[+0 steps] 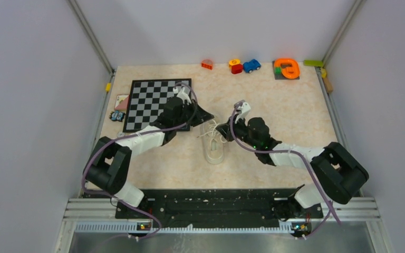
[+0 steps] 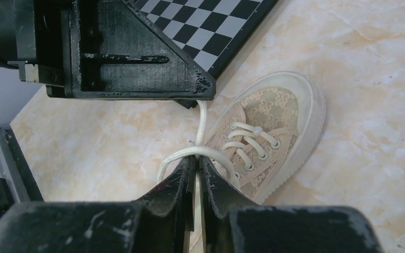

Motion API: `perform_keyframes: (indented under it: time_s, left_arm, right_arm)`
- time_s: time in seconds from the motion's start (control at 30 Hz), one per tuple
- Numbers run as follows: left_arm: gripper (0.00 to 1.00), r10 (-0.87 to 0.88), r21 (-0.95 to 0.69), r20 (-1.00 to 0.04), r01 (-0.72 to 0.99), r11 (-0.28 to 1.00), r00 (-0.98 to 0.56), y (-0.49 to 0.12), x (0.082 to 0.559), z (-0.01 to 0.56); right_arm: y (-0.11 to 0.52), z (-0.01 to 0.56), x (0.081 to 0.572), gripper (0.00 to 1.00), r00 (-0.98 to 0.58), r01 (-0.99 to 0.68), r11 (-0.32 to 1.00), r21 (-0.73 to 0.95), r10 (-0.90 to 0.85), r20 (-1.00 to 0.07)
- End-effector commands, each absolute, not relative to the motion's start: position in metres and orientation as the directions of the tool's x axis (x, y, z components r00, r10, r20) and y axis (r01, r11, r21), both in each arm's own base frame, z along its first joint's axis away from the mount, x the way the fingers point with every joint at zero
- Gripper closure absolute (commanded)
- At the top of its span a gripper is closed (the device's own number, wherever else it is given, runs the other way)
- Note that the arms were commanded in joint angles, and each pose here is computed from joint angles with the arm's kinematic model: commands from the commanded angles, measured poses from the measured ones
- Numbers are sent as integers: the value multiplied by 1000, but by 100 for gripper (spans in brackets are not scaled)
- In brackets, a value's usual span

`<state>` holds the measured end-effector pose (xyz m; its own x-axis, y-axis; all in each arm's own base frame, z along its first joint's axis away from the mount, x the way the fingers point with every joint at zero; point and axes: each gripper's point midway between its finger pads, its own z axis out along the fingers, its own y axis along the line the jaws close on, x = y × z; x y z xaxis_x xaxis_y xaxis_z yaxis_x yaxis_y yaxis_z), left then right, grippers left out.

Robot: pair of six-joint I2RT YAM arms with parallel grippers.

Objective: Tie the shoes
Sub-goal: Cross the shoelace with the shoelace.

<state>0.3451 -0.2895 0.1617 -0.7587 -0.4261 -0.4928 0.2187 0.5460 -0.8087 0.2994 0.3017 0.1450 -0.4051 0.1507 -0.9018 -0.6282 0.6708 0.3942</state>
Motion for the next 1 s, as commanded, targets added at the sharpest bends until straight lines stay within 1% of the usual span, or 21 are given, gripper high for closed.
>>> perform_keyframes:
  time_s: [0.0,0.03,0.07,0.1,0.17,0.27,0.37,0.4,0.47,0.53,0.6,0.67,0.73,0.83,0.97]
  left_arm:
    - [100,-400,-792,-566,342,506,-720,-305,354,194]
    - [100,-391,-782,-582,359,509,-713,-305,354,197]
    - [100,-380,-770,-599,379,513,-704,-305,355,199]
    - [100,-365,-754,-621,401,520,-694,-306,355,203]
    - [100,-336,-727,-656,444,524,-676,-307,357,211]
    - [100,-291,-695,-688,487,529,-665,-312,359,220]
    - [100,-256,-675,-710,530,514,-656,-316,360,228]
    - [100,-243,-667,-719,549,504,-651,-319,360,232]
    - [100,-220,-658,-727,569,494,-650,-322,359,234]
    - [100,-198,-650,-736,594,474,-647,-326,357,236]
    - [100,-184,-649,-738,610,454,-649,-329,353,239]
    - [100,-174,-647,-741,621,443,-648,-330,351,241]
    - [100,-167,-645,-745,634,426,-646,-330,347,245]
    - [100,-170,-649,-744,636,418,-646,-330,345,252]
    - [100,-176,-655,-742,641,402,-647,-330,342,260]
  right_arm:
    - [307,171,292,76,-352,-678,629,381,179,-919]
    - [306,171,289,66,-361,-677,627,385,173,-916]
    - [303,172,286,61,-366,-676,627,387,171,-915]
    - [299,171,282,58,-371,-672,632,386,164,-914]
    - [289,171,272,55,-374,-672,640,373,141,-917]
    - [275,172,259,54,-377,-673,658,338,88,-922]
    - [262,189,257,53,-356,-661,681,315,84,-931]
    - [258,195,259,50,-350,-653,688,316,95,-932]
    - [257,206,268,49,-357,-644,692,326,106,-928]
    - [264,208,276,47,-370,-656,686,314,69,-926]
    - [273,212,285,46,-370,-668,675,313,63,-927]
    - [280,218,292,45,-354,-675,663,324,93,-930]
    - [286,220,300,46,-346,-677,655,336,119,-930]
    - [289,212,317,49,-373,-631,687,361,140,-917]
    - [285,207,328,51,-368,-586,720,371,172,-914]
